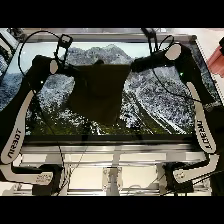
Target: Fold the clothes and pants, and hang the long-sleeved shirts on hangers.
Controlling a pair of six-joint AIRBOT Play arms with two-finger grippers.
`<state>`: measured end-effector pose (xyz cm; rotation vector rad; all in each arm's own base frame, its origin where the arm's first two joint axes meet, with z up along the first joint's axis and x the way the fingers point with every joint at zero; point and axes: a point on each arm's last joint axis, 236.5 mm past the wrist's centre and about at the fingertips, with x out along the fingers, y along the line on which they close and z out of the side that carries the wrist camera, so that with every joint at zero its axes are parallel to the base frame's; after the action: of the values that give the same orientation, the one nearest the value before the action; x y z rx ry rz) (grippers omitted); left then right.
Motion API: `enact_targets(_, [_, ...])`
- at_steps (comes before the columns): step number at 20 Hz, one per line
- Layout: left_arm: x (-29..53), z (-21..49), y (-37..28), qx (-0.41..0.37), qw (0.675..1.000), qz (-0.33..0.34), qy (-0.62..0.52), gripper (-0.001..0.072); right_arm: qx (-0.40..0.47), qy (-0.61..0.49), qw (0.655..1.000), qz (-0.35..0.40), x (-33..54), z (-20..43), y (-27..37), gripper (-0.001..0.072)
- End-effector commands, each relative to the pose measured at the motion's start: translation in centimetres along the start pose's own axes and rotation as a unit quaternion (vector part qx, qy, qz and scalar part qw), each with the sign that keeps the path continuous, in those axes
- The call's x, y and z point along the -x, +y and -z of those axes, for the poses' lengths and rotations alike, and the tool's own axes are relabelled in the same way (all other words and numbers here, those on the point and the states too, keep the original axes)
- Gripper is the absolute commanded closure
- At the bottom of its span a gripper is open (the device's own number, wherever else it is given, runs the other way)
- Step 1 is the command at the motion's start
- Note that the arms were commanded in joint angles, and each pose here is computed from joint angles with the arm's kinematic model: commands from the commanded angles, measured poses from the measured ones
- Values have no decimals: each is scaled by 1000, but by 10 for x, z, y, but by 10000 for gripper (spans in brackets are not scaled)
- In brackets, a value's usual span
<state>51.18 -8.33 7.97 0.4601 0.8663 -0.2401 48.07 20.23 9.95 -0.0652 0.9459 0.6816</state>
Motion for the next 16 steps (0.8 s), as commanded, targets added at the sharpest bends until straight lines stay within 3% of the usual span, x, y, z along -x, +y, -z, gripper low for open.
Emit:
enact_targets(1, [13, 60, -8, -100, 987, 33, 123, 652, -8, 111, 989, -96, -2, 57, 53, 700])
enact_targets(7, [29, 110, -21, -133, 962, 72, 227, 652, -11, 209, 968, -136, -37, 127, 97, 700])
enact_targets(16, [43, 228, -64, -160, 886, 158, 406, 652, -58, 276, 950, -135, -52, 185, 95, 699])
